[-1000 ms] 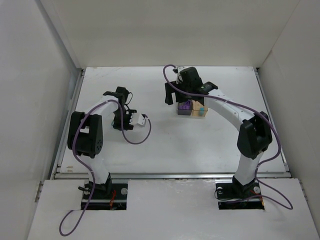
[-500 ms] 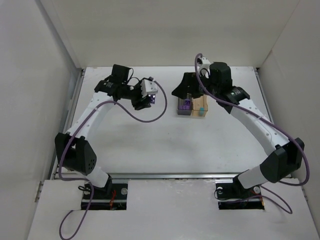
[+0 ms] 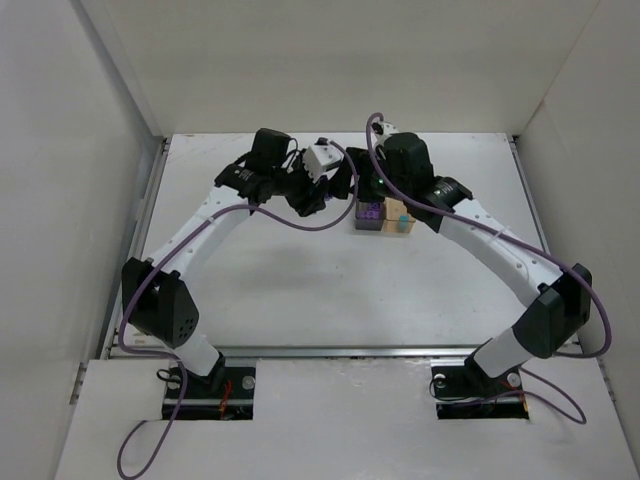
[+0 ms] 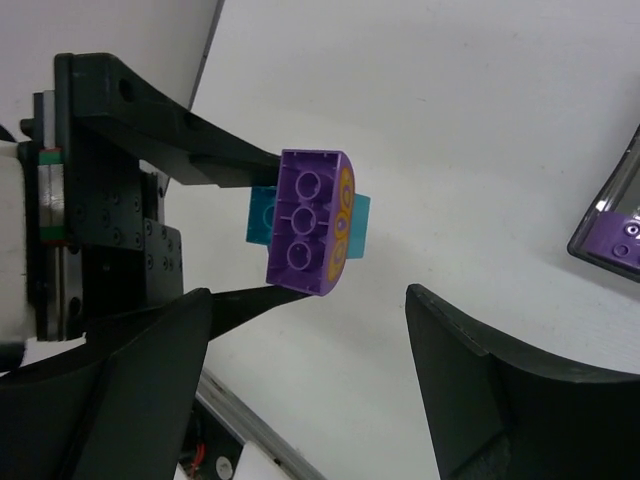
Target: Sort the legos into containers by color
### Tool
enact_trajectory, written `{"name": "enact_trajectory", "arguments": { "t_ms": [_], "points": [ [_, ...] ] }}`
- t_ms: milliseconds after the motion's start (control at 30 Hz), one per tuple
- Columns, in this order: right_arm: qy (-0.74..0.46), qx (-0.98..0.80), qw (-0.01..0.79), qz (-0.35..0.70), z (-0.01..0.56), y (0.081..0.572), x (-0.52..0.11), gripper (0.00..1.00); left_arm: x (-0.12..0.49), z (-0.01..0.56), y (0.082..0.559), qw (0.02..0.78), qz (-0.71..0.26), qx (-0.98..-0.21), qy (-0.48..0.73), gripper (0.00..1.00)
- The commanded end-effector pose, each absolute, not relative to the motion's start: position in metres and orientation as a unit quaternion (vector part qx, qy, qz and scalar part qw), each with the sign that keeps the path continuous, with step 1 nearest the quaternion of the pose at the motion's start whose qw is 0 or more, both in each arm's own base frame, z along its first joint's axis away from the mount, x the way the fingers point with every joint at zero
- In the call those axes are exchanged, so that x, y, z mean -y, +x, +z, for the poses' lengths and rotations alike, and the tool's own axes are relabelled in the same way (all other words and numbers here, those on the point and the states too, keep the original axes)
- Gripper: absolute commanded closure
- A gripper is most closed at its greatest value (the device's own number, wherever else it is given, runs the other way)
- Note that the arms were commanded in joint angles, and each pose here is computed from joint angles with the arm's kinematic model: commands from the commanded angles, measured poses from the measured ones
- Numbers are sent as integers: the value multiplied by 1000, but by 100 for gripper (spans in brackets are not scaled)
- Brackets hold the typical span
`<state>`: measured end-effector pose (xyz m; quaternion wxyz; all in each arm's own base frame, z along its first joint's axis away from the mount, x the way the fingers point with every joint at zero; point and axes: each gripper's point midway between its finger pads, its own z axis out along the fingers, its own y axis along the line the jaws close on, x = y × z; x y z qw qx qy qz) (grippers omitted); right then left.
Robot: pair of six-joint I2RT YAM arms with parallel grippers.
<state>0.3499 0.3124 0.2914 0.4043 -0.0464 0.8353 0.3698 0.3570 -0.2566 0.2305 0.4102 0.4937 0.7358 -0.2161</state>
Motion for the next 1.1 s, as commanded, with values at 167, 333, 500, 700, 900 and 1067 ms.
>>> {"name": "enact_trajectory", "arguments": {
  "t_ms": [167,333,500,700,900,1067],
  "points": [
    [-31,-814,424,396,304,360,-334,21,278,265,348,450,-236,-706,493,100],
    [-66,-804,374,458,293,356,-346,22,280,269,333,447,-259,-694,501,100],
    [-100,-797,371,466,295,358,-355,28,284,274,329,445,-278,-693,495,100],
    [-73,-814,364,447,276,364,-351,52,292,287,326,448,-304,-684,489,100],
    [-72,-809,389,435,286,361,-341,93,284,280,336,452,-271,-701,480,100],
    [-91,-808,379,443,283,353,-342,100,281,269,334,438,-264,-704,492,48]
  ]
}}
